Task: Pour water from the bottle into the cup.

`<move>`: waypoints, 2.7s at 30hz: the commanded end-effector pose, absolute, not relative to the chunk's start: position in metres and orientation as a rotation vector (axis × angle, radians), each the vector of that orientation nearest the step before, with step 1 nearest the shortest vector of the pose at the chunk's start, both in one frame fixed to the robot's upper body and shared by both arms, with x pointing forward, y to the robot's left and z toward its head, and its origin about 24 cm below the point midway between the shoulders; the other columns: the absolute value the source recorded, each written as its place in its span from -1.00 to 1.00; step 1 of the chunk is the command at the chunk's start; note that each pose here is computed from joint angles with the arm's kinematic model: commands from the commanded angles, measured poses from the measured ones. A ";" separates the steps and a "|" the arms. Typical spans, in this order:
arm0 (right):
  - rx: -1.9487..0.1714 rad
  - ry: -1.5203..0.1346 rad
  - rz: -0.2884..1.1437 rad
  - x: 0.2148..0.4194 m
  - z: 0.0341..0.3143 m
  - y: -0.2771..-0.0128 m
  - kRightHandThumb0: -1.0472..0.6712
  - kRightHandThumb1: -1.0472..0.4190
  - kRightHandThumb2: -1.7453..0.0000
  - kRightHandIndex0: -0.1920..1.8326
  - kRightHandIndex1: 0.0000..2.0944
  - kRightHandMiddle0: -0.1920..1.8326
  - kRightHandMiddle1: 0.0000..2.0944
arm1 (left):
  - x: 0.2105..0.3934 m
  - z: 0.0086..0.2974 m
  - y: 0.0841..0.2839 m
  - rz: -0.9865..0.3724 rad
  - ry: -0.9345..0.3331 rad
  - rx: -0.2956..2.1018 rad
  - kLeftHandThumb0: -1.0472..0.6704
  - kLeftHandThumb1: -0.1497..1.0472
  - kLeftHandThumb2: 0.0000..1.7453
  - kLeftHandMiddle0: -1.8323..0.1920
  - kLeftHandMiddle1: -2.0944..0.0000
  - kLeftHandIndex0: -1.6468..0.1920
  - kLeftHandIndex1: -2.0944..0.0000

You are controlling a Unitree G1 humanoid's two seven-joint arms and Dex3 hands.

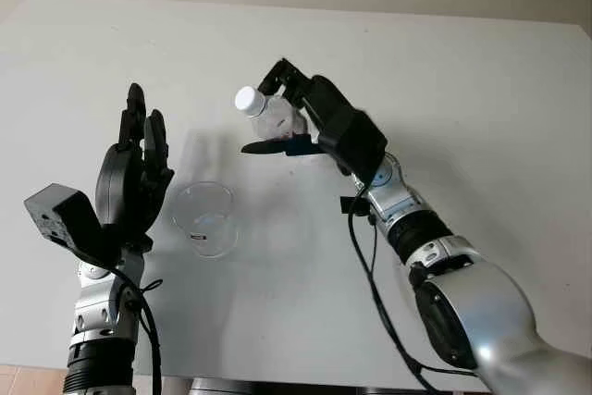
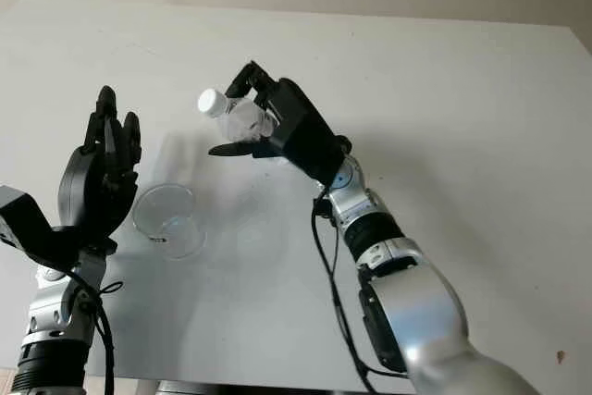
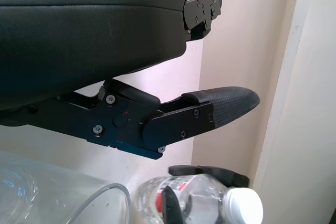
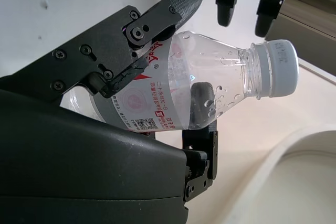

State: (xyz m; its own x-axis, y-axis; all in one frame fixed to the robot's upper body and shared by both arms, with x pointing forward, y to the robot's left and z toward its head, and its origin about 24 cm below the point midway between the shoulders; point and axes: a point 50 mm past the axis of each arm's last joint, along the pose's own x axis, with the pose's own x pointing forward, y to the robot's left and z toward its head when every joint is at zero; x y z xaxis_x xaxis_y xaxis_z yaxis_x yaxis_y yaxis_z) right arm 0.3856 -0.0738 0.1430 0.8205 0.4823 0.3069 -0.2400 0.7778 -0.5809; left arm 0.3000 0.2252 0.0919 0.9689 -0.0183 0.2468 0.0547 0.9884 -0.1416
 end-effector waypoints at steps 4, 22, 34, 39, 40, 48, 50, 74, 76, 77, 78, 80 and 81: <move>-0.685 -0.656 0.387 0.384 0.174 -0.068 0.05 -1.00 0.78 0.29 1.00 -0.03 1.00 | 0.301 0.096 0.225 -0.039 -0.269 -0.147 -0.63 1.00 -0.25 1.00 1.00 1.00 1.00; -1.079 -1.121 0.425 0.360 0.186 -0.039 0.04 -0.49 -0.14 0.31 1.00 0.08 1.00 | 0.303 0.096 0.221 -0.041 -0.263 -0.143 -0.65 1.00 -0.25 1.00 1.00 1.00 1.00; -1.152 -1.265 0.420 0.356 0.188 -0.028 -0.01 -0.49 -0.10 0.01 0.99 0.00 1.00 | 0.301 0.094 0.222 -0.030 -0.266 -0.154 -0.64 1.00 -0.27 1.00 1.00 1.00 1.00; -1.157 -1.319 0.413 0.354 0.192 -0.026 -0.04 -0.62 0.05 0.12 1.00 0.05 1.00 | 0.302 0.094 0.220 -0.032 -0.262 -0.145 -0.64 1.00 -0.24 1.00 1.00 1.00 1.00; -1.162 -1.338 0.410 0.354 0.193 -0.025 -0.05 -0.64 0.07 0.20 1.00 0.08 1.00 | 0.302 0.094 0.220 -0.033 -0.262 -0.145 -0.64 1.00 -0.24 1.00 1.00 1.00 1.00; -1.227 -1.453 0.394 0.350 0.200 -0.021 -0.14 -0.88 0.60 0.39 1.00 0.09 1.00 | 0.303 0.093 0.218 -0.035 -0.265 -0.155 -0.65 1.00 -0.24 1.00 1.00 1.00 1.00; -1.261 -1.491 0.385 0.349 0.200 -0.019 -0.16 -0.93 0.70 0.43 1.00 0.06 1.00 | 0.304 0.092 0.217 -0.032 -0.265 -0.152 -0.65 1.00 -0.24 1.00 1.00 1.00 1.00; -1.234 -1.577 0.314 0.346 0.198 -0.017 -0.15 -1.00 0.74 0.41 1.00 0.11 1.00 | 0.304 0.089 0.215 -0.024 -0.280 -0.159 -0.65 1.00 -0.23 1.00 1.00 1.00 1.00; -1.135 -1.508 0.318 0.347 0.199 -0.019 -0.12 -1.00 0.73 0.42 1.00 0.11 1.00 | 0.304 0.089 0.215 -0.024 -0.283 -0.160 -0.64 1.00 -0.22 1.00 1.00 1.00 1.00; -1.076 -1.462 0.316 0.348 0.199 -0.019 -0.11 -1.00 0.71 0.43 1.00 0.12 1.00 | 0.304 0.089 0.215 -0.024 -0.282 -0.159 -0.64 1.00 -0.22 1.00 1.00 1.00 1.00; -1.024 -1.410 0.313 0.349 0.199 -0.020 -0.08 -0.93 0.62 0.46 1.00 0.14 1.00 | 0.304 0.088 0.216 -0.024 -0.282 -0.159 -0.64 1.00 -0.22 1.00 1.00 1.00 1.00; -0.924 -1.292 0.299 0.353 0.200 -0.023 -0.01 -0.63 0.11 0.55 1.00 0.21 1.00 | 0.304 0.088 0.216 -0.025 -0.282 -0.159 -0.64 1.00 -0.22 1.00 1.00 1.00 1.00; -0.877 -1.239 0.291 0.355 0.201 -0.025 0.03 -0.57 0.00 0.58 1.00 0.23 1.00 | 0.304 0.088 0.216 -0.024 -0.283 -0.160 -0.64 1.00 -0.22 1.00 1.00 1.00 1.00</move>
